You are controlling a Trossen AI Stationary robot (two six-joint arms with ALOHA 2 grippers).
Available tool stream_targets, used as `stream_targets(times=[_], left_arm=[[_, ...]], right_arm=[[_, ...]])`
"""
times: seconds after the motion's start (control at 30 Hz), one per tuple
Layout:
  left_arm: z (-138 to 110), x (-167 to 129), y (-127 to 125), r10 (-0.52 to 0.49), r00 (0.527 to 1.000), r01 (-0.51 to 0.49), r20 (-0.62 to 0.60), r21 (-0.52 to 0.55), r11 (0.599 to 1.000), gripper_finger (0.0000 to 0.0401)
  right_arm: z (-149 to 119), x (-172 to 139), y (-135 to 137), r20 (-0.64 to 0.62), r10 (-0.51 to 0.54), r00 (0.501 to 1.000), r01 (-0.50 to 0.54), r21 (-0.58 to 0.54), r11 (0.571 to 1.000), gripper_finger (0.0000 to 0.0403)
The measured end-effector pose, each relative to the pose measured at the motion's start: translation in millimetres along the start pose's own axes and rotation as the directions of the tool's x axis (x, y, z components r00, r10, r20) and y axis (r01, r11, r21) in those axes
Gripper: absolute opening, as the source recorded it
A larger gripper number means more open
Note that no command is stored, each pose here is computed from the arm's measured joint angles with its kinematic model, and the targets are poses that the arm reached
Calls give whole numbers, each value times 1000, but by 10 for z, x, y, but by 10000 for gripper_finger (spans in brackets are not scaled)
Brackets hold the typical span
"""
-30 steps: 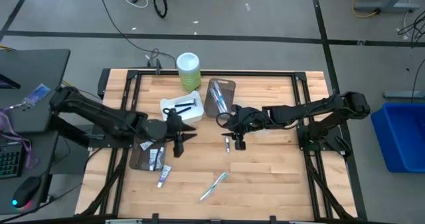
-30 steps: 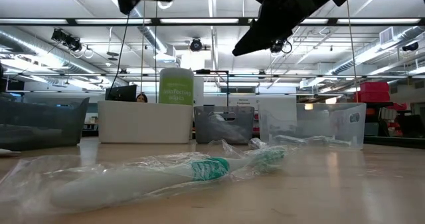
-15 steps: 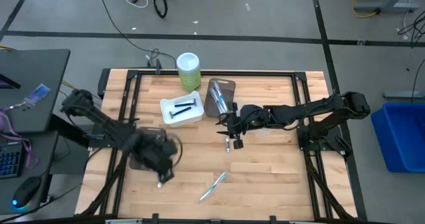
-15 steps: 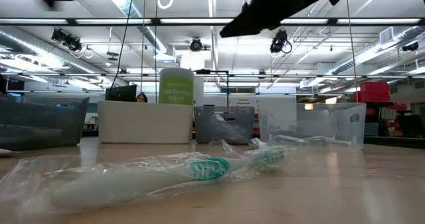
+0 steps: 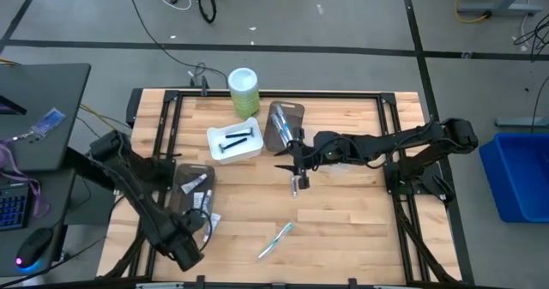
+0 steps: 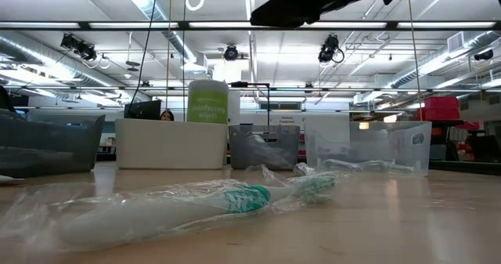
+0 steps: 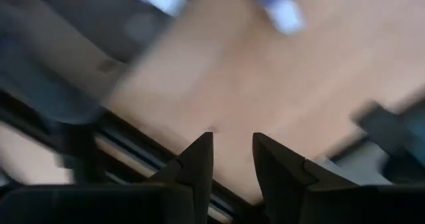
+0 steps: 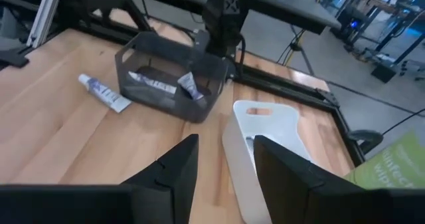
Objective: Pick & Place Travel size toiletries
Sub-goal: Put the purple toothpaste into the bottom black bin
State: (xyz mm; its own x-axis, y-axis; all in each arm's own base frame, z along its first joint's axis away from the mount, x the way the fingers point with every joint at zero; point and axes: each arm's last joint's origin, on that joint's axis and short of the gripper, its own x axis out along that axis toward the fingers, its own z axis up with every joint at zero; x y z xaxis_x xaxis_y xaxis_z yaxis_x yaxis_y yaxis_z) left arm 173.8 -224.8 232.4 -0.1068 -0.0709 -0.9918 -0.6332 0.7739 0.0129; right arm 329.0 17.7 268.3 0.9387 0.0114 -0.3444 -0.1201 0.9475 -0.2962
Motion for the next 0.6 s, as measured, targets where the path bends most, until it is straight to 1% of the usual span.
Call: stream_targets(times=[0.13, 0.2, 0.27, 0.37, 0.4, 0.43, 0.5, 0.53, 0.6], left_arm=[[39, 88, 81, 174, 983, -172, 56, -25, 985, 114], [63, 82, 128, 228, 971, -226, 75, -27, 974, 114], [109, 69, 148, 246, 962, -243, 118, -34, 969, 114], [185, 51, 157, 248, 957, -247, 153, -23, 969, 114], [206, 46, 163, 252, 956, -253, 147, -14, 967, 114], [224, 47, 151, 238, 964, -238, 119, -16, 971, 114], [258, 55, 87, 160, 987, -160, -7, -3, 987, 114], [267, 58, 47, 115, 993, -115, -38, 14, 993, 114], [262, 65, -14, 56, 998, -56, -7, 63, 996, 114]], right_arm=[[28, 0, -9, 29, -9, 1000, 9, 1, 1000, 156], [41, -1, -13, 42, -13, 999, 13, 2, 1000, 156], [48, -1, -15, 50, -15, 999, 15, 3, 1000, 154], [48, -1, -15, 50, -15, 999, 15, 3, 1000, 155], [48, -1, -15, 50, -15, 999, 15, 3, 1000, 155], [48, -1, -15, 50, -15, 999, 15, 3, 1000, 156], [48, -1, -15, 50, -15, 999, 15, 3, 1000, 156], [48, -1, -15, 50, -15, 999, 15, 3, 1000, 155], [48, -1, -15, 50, -15, 999, 15, 3, 1000, 154]])
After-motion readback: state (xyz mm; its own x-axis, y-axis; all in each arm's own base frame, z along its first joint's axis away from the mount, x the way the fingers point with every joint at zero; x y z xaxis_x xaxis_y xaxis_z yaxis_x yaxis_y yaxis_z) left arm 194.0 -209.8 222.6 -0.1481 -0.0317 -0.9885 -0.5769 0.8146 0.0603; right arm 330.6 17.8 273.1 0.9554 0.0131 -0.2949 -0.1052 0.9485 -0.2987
